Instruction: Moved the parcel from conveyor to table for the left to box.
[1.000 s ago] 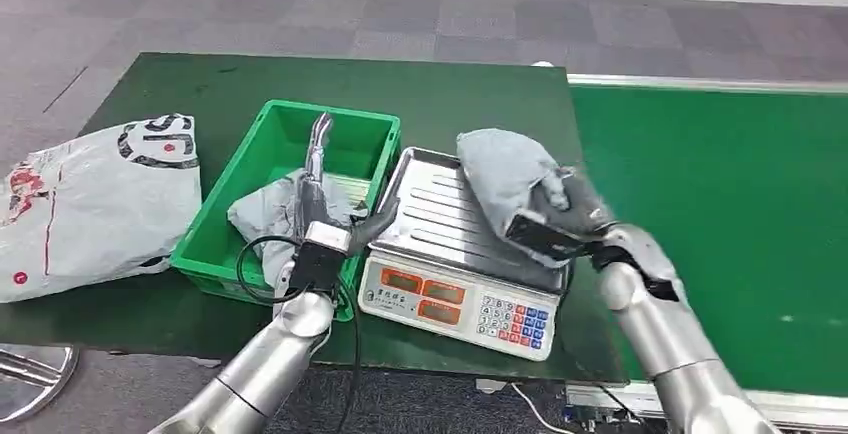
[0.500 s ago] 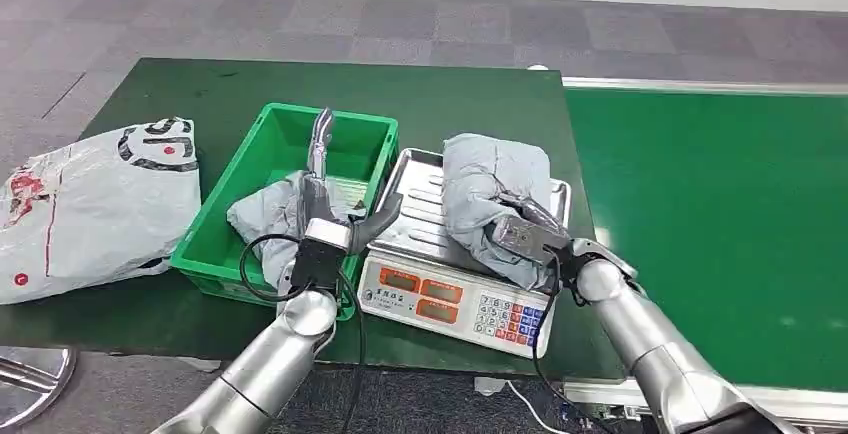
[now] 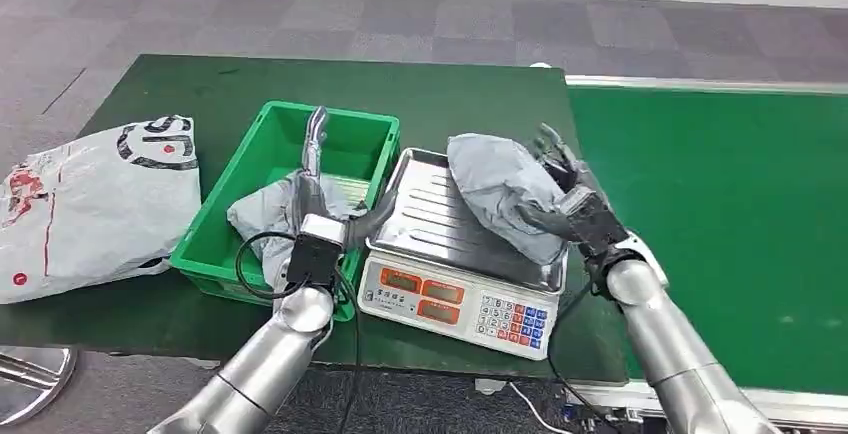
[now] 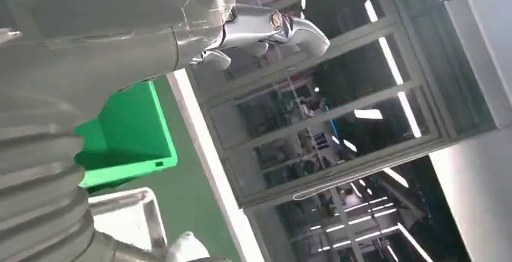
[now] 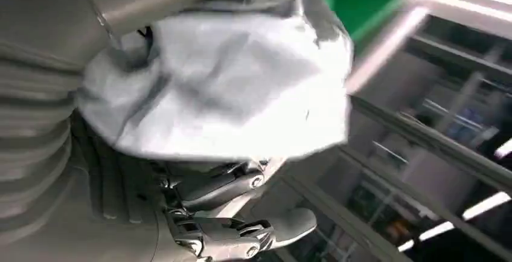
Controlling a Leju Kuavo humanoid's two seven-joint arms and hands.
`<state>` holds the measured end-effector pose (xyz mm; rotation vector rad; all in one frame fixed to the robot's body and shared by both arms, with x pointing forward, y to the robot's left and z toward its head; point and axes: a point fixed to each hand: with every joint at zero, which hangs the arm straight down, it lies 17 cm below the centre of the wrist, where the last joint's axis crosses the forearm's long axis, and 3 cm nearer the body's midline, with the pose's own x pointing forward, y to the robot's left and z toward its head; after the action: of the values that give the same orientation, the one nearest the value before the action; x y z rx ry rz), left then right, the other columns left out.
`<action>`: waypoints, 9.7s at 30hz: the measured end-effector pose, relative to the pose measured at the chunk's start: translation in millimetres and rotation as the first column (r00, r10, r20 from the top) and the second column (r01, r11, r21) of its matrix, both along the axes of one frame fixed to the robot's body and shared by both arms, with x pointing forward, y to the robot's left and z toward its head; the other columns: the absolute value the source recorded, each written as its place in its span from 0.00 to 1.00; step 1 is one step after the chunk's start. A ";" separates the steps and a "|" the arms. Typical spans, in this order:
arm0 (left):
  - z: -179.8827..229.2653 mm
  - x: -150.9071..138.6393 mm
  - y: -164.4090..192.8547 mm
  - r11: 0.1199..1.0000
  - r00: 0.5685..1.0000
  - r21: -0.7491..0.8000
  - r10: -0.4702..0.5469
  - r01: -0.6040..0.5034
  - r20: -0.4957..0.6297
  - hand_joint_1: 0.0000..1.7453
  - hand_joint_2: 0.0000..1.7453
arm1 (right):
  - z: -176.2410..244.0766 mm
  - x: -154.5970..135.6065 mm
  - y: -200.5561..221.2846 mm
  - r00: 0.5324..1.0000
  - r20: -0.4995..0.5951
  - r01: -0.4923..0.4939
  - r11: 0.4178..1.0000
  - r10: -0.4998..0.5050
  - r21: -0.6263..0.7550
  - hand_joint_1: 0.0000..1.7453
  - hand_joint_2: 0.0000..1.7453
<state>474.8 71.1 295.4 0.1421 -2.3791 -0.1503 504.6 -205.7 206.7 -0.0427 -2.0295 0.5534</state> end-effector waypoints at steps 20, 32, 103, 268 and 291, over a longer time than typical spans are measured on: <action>-56.9 32.0 22.8 1.000 0.984 0.009 -0.005 0.007 -0.179 0.00 1.00 | 8.3 -68.0 -30.8 0.990 -0.064 -0.113 0.972 0.129 0.208 0.00 1.00; -27.6 49.9 34.4 0.999 0.992 0.036 0.029 -0.025 -0.122 0.00 1.00 | -19.1 -87.5 1.0 0.960 -0.177 -0.197 0.974 0.215 0.115 0.00 1.00; -221.7 -15.0 -160.0 0.255 0.848 0.831 0.066 0.495 -0.526 0.00 1.00 | 145.1 -114.1 -80.5 0.911 0.381 -0.070 0.850 -0.159 0.522 0.00 1.00; -54.6 7.6 -70.4 0.756 0.706 -0.142 -0.649 0.639 -0.282 0.00 1.00 | 40.7 -109.2 -178.7 0.820 0.133 0.501 0.811 -0.556 0.302 0.00 1.00; -56.5 7.6 -74.8 0.752 0.699 -0.147 -0.653 0.642 -0.290 0.00 1.00 | 17.6 -103.6 -191.0 0.802 0.048 0.569 0.786 -0.595 0.240 0.00 1.00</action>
<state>482.4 -3.7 238.9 -0.7117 -1.9932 -0.4314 401.1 -396.7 224.3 -0.5729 -2.0390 -0.0704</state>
